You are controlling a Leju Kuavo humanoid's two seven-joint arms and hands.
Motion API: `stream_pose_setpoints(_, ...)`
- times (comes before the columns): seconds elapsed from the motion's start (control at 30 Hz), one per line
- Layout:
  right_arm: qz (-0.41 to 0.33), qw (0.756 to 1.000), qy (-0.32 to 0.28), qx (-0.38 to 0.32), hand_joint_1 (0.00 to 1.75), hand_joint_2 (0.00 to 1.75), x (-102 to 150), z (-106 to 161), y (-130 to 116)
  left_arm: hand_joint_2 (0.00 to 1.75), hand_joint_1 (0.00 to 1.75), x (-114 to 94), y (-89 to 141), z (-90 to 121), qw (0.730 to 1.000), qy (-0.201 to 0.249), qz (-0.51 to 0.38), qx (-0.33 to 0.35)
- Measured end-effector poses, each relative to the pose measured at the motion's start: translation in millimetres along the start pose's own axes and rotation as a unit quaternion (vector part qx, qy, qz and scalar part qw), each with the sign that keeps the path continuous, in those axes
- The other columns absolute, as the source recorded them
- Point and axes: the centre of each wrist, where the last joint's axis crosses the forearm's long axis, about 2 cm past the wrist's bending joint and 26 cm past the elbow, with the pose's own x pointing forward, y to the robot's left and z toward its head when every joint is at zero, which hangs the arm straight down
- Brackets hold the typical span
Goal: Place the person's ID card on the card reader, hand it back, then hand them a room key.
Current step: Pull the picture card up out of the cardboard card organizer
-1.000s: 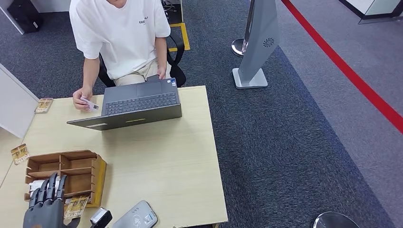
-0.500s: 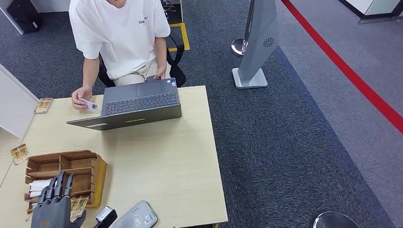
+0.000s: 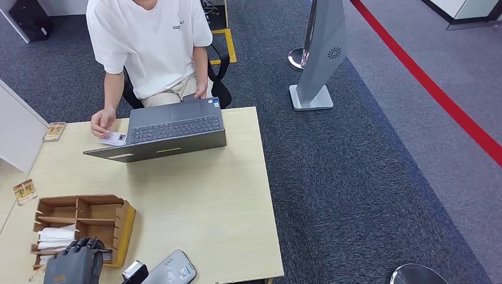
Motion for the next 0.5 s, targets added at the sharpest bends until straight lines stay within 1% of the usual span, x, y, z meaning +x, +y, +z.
stream_pose_setpoints(0.5, 0.027, 1.0, -0.005, -0.003, 0.0, 1.75, 1.0, 0.1, -0.7, 1.75, 1.75, -1.0, 1.9, -2.0, 1.0, 0.0, 0.004, 0.006)
